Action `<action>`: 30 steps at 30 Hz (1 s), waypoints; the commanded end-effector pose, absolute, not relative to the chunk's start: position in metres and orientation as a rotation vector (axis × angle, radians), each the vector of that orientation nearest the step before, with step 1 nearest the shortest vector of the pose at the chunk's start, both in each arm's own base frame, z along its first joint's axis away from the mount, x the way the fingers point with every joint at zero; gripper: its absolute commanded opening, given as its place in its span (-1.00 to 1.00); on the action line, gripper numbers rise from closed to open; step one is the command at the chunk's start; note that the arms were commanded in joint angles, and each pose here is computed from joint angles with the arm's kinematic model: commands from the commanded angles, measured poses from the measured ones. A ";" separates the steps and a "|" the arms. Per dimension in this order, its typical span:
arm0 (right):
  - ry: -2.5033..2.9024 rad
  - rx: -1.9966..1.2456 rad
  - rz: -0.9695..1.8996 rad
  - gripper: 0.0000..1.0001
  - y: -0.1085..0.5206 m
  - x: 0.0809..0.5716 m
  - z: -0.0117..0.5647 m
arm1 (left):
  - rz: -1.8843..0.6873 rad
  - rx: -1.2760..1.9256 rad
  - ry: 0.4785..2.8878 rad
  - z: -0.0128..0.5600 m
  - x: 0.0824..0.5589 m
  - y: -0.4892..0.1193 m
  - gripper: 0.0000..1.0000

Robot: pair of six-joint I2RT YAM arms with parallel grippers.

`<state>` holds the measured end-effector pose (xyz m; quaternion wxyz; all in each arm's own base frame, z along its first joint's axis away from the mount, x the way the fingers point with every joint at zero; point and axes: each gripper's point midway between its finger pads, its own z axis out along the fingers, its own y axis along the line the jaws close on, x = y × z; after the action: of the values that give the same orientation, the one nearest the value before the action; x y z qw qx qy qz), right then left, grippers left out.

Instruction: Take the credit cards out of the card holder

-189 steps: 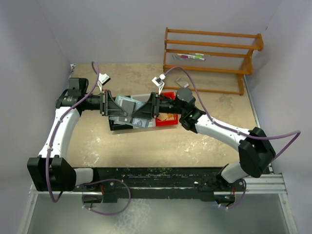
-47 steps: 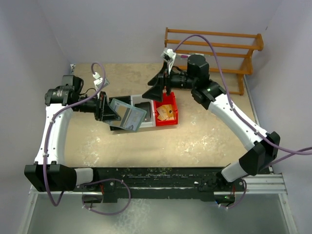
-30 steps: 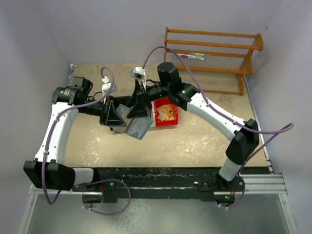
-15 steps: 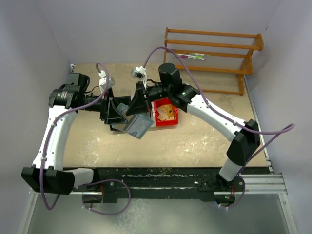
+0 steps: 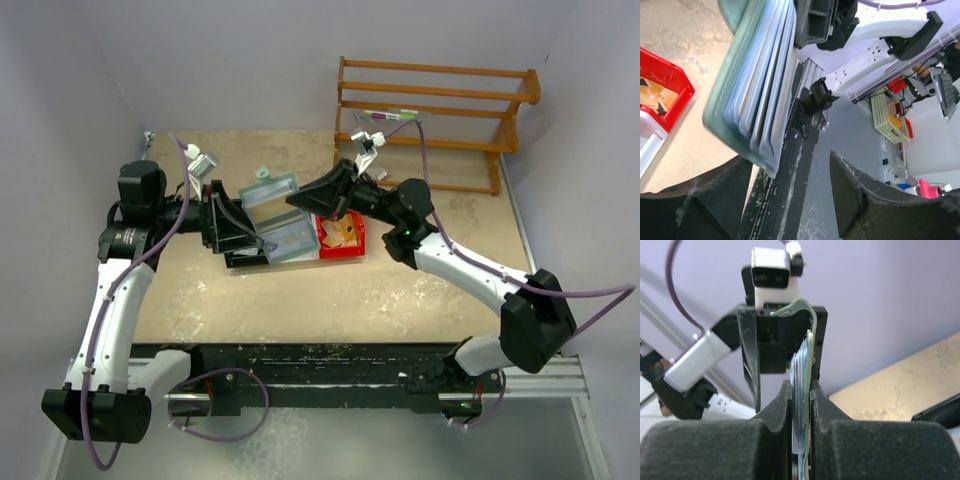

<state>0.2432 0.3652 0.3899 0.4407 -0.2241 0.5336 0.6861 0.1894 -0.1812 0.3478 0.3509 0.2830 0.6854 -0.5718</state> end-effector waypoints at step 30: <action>1.565 -1.150 1.458 0.38 0.386 0.241 0.341 | -1.562 0.682 1.969 0.316 0.197 -0.177 -1.00</action>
<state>0.2483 0.3917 0.3719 0.3962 -0.3630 0.5785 0.6137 0.2046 -0.1824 0.3279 0.2656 0.2224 0.7183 -0.6034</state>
